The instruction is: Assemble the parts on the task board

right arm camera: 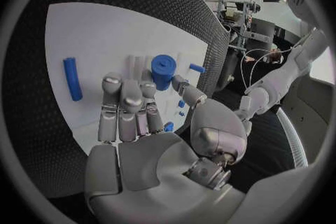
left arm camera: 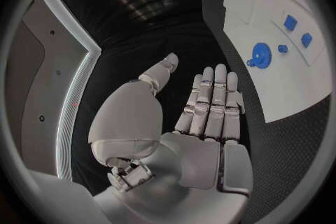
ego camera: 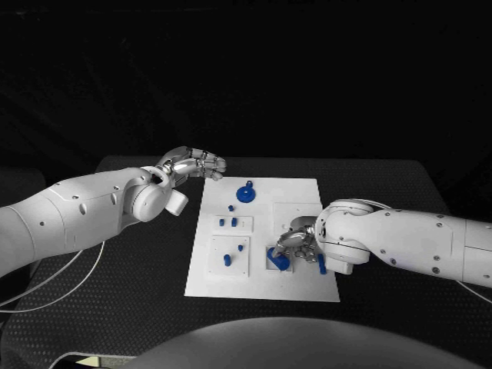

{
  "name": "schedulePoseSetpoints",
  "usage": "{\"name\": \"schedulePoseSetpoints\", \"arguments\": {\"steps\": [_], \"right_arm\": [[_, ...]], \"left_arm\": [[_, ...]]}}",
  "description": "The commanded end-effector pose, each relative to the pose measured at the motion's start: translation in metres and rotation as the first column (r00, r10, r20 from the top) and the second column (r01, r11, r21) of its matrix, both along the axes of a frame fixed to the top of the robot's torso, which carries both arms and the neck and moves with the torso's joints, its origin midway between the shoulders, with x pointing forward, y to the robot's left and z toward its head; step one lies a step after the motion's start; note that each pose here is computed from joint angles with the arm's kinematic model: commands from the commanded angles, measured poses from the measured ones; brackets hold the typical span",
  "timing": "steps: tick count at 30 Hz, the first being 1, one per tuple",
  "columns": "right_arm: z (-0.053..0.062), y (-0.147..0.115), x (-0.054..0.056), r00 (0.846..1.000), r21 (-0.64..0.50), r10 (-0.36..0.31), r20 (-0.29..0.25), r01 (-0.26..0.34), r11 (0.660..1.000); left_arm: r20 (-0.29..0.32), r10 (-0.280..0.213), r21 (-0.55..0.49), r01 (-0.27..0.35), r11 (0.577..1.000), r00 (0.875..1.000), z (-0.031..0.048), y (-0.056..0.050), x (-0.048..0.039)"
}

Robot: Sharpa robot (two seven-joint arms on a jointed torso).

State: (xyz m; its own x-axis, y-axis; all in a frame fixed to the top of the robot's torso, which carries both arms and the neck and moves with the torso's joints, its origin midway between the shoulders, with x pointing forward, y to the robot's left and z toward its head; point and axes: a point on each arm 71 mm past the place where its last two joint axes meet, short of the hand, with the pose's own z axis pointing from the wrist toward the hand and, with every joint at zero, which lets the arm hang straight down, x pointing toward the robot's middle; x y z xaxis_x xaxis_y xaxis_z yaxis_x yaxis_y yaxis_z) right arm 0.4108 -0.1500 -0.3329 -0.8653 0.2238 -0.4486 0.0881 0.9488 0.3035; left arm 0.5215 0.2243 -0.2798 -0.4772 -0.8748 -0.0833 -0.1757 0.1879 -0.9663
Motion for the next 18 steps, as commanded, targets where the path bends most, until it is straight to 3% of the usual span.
{"name": "schedulePoseSetpoints", "arguments": {"steps": [1,18], "right_arm": [[-0.001,0.001,-0.001,1.0,-0.012,0.021,0.007,-0.021,1.0],[0.001,0.01,-0.012,0.998,0.028,0.062,-0.021,-0.062,0.998]], "left_arm": [[0.0,-0.012,-0.015,0.012,1.0,1.0,0.0018,-0.002,-0.0001],[0.0,-0.01,-0.014,0.01,1.0,1.0,0.0018,0.0,0.0003]]}}
